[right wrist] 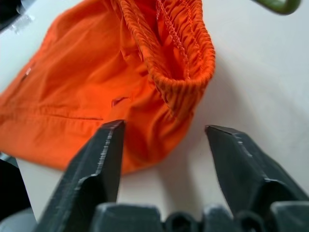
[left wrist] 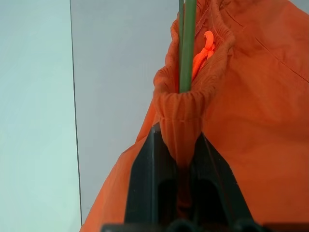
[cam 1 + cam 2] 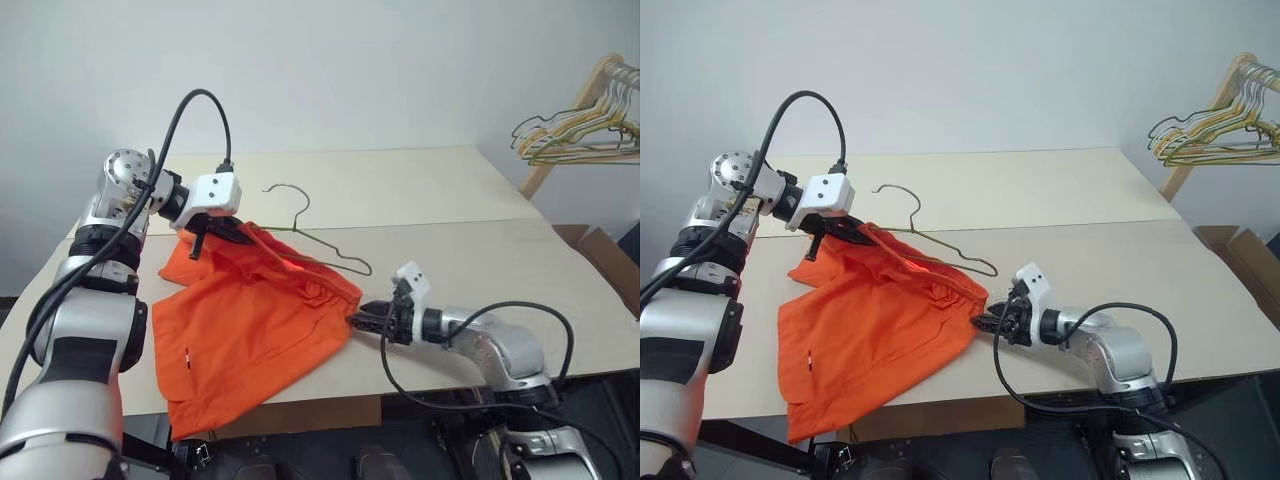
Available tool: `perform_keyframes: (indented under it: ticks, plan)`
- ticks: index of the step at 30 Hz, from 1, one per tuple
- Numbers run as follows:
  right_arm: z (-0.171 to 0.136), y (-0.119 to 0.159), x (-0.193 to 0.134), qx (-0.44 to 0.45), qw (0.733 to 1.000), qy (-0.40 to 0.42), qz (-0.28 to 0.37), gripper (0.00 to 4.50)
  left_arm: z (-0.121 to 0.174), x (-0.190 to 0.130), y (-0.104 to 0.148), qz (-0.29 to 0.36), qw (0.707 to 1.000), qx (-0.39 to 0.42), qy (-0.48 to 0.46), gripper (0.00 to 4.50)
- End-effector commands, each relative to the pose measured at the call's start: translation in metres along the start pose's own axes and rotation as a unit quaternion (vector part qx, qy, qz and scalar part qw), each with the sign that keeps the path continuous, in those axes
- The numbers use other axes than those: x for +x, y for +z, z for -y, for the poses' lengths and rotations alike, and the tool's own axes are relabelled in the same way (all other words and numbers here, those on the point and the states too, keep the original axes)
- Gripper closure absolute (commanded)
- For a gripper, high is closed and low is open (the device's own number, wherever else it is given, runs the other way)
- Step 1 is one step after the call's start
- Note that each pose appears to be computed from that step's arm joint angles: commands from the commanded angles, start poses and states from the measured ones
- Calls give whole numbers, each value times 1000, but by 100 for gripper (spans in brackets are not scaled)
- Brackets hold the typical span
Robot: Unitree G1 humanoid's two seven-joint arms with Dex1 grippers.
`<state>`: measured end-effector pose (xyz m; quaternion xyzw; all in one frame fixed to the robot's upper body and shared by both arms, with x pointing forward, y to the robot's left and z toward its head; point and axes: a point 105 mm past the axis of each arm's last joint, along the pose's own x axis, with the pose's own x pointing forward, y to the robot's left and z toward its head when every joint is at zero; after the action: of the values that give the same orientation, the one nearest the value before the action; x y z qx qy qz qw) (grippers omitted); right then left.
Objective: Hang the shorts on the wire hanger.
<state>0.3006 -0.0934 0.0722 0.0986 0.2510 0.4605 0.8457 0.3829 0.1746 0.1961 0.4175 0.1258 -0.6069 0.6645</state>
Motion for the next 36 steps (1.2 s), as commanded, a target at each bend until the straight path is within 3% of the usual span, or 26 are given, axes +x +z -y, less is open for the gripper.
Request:
perform_keyframes:
  ticks: [1,6,11,16,23,30,36]
  plan:
    - [1,15,-1,2,1000,-2,21,289,-9,-10,14,17,999,29,26,450]
    - [5,12,2,20,1000,-5,19,447,-8,-10,14,21,999,28,27,450]
    - [13,10,-3,-6,1000,-23,7,447,-3,-15,17,38,998,35,21,450]
    - [38,26,-31,-24,998,-50,12,447,12,-26,15,26,999,34,-10,450]
    - [40,40,-59,-99,995,-23,-10,447,16,-27,7,6,999,30,-21,450]
    - [31,52,-72,-203,979,-15,-33,447,10,-19,-3,-19,1000,22,-5,450]
    - [1,95,-74,-331,943,-7,-14,447,15,-7,-2,-18,999,34,-20,450]
